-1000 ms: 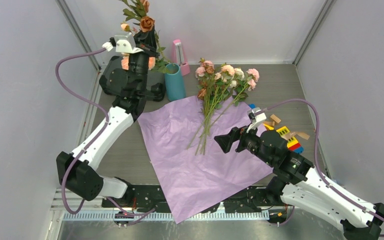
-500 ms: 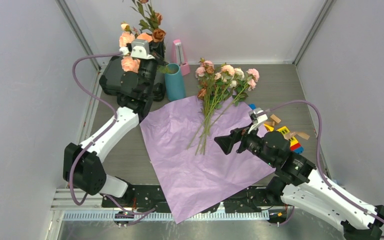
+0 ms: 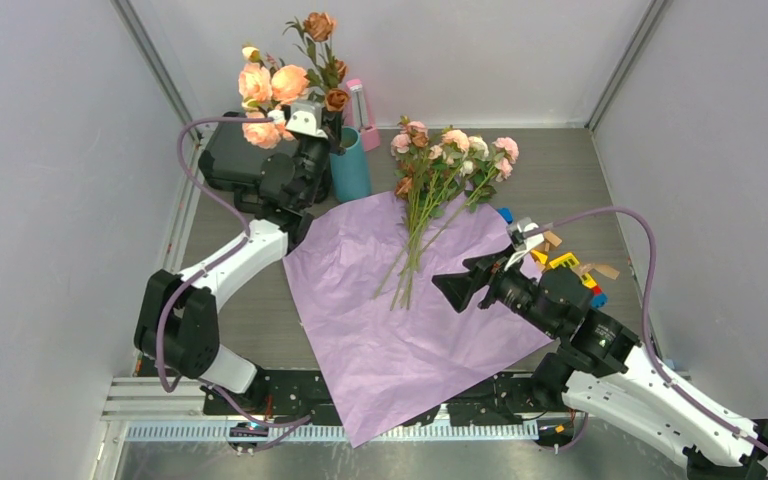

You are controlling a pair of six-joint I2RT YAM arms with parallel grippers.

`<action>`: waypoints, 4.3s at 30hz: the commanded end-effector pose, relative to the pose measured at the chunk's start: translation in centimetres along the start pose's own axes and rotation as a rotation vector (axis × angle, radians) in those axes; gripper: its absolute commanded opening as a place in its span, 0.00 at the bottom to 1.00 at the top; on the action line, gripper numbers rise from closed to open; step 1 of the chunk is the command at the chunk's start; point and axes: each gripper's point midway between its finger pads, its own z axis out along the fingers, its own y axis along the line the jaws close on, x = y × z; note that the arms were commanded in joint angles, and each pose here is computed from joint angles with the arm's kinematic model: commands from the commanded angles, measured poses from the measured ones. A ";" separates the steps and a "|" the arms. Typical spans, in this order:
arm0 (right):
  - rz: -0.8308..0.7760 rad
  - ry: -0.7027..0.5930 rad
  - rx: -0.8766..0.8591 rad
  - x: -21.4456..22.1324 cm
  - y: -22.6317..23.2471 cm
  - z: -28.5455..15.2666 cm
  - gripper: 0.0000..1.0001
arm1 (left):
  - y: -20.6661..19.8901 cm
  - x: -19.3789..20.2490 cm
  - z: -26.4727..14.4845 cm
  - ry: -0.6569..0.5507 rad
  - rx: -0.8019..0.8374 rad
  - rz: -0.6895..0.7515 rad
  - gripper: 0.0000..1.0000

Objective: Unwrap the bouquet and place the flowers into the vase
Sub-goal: Insert the fake flower into the vase.

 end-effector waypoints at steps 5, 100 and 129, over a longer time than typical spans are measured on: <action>0.013 -0.068 -0.023 -1.3 0.5 -0.6 1.00 | 0.3 2.4 -0.4 0.015 -0.010 0.053 0.00; 0.065 -0.105 -0.031 -1.6 0.4 -1.5 0.99 | -0.3 10.2 -2.0 0.338 0.086 0.064 0.56; 0.173 -0.005 0.142 -1.4 -1.2 -1.7 0.98 | -2.4 5.8 -13.3 0.689 0.050 -0.238 0.80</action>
